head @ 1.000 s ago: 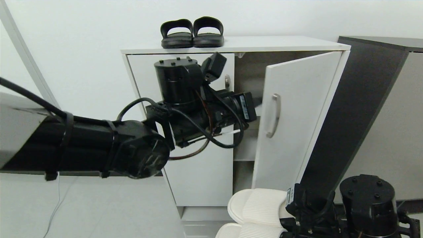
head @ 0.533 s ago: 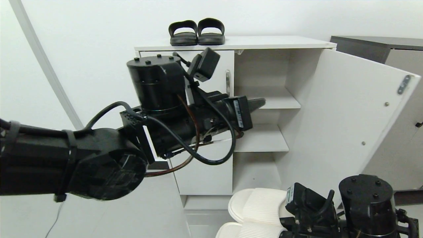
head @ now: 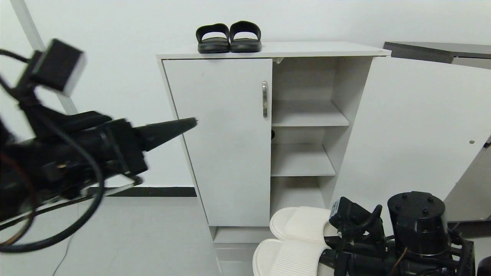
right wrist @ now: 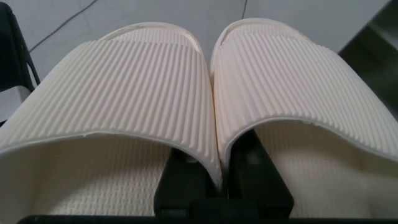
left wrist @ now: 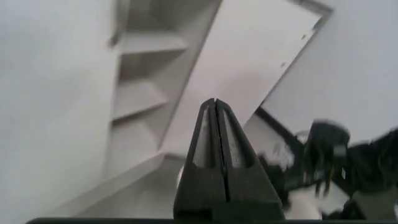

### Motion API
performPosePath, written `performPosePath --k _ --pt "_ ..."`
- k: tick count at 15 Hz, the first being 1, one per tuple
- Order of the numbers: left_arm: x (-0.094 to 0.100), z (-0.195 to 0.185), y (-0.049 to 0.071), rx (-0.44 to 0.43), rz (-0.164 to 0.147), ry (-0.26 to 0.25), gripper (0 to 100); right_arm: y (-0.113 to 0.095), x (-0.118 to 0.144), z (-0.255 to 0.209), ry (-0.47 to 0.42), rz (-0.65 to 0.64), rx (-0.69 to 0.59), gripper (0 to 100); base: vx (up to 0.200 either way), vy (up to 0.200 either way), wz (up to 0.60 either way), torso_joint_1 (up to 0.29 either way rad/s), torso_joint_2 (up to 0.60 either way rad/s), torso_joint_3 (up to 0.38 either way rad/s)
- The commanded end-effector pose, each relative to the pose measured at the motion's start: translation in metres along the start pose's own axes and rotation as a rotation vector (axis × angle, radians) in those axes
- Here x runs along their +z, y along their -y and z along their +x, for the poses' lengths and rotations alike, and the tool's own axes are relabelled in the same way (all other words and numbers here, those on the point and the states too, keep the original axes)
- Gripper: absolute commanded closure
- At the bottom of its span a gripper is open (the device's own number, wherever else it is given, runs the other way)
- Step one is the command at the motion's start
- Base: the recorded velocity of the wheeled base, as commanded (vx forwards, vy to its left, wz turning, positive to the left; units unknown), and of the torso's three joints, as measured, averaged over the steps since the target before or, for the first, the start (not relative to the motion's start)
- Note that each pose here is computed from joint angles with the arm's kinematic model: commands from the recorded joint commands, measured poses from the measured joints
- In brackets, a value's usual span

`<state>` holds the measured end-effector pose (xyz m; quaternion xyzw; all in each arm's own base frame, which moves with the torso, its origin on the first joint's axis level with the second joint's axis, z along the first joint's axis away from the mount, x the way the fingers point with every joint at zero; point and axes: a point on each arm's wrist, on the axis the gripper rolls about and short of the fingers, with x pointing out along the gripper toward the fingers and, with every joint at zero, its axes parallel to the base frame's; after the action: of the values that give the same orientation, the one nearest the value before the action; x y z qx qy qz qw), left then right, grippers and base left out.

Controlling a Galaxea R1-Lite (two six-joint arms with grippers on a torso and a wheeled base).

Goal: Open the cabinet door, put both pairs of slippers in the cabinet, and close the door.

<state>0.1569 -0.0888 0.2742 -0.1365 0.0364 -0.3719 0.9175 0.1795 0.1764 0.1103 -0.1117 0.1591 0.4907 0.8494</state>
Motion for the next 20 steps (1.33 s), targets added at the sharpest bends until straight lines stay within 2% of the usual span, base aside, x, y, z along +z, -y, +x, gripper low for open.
performPosePath --k 1,2,4,6,7,9,11,12,13,16,17,18,19,20 --pt "-0.03 -0.118 0.014 0.212 0.082 0.029 100 0.002 0.0 0.002 -0.003 0.002 -0.004 100 0.0 0.0 0.0 0.0 0.0 0.0" --pt "-0.047 -0.137 0.016 0.275 0.089 0.01 100 0.003 -0.001 0.002 -0.005 0.004 -0.008 100 0.0 0.0 0.0 0.0 0.0 0.0" --pt "-0.079 -0.16 0.017 0.402 0.085 0.023 100 0.008 -0.003 0.004 -0.013 0.015 -0.024 100 0.0 0.0 0.0 0.0 0.0 0.0" --pt "-0.11 -0.175 0.015 0.532 0.109 0.054 100 0.009 -0.003 0.005 -0.014 0.016 -0.026 100 0.0 0.0 0.0 0.0 0.0 0.0" --pt "-0.124 -0.18 0.015 0.571 0.122 0.067 100 0.009 -0.003 0.005 -0.013 0.015 -0.025 100 0.0 0.0 0.0 0.0 0.0 0.0" --pt "-0.149 -0.189 0.012 0.62 0.158 0.088 100 0.009 -0.003 0.006 -0.013 0.015 -0.025 100 0.0 0.0 0.0 0.0 0.0 0.0" --pt "-0.173 -0.195 0.007 0.689 0.211 0.093 100 0.011 -0.002 0.006 -0.009 0.017 -0.031 100 0.0 0.0 0.0 0.0 0.0 0.0" --pt "-0.187 -0.195 0.002 0.721 0.244 0.068 100 0.013 -0.002 0.006 -0.009 0.021 -0.038 100 0.0 0.0 0.0 0.0 0.0 0.0" --pt "-0.192 -0.195 0.0 0.738 0.257 0.048 100 0.014 -0.002 0.007 -0.011 0.023 -0.043 100 0.0 0.0 0.0 0.0 0.0 0.0" --pt "-0.194 -0.194 0.0 0.696 0.263 0.016 100 0.015 -0.001 0.008 -0.008 0.034 -0.057 100 0.0 0.0 0.0 0.0 0.0 0.0" --pt "-0.194 -0.194 0.0 0.706 0.261 0.017 100 0.017 -0.001 0.012 -0.013 0.04 -0.078 100 0.0 0.0 0.0 0.0 0.0 0.0" --pt "-0.194 -0.195 -0.001 0.756 0.253 0.027 100 0.019 -0.001 0.016 -0.018 0.05 -0.105 100 0.0 0.0 0.0 0.0 0.0 0.0" --pt "-0.198 -0.196 -0.003 0.812 0.248 -0.007 100 0.021 0.001 0.022 -0.018 0.068 -0.139 100 0.0 0.0 0.0 0.0 0.0 0.0" --pt "-0.198 -0.196 -0.003 0.808 0.252 -0.01 100 0.023 0.003 0.029 -0.016 0.086 -0.182 100 0.0 0.0 0.0 0.0 0.0 0.0"
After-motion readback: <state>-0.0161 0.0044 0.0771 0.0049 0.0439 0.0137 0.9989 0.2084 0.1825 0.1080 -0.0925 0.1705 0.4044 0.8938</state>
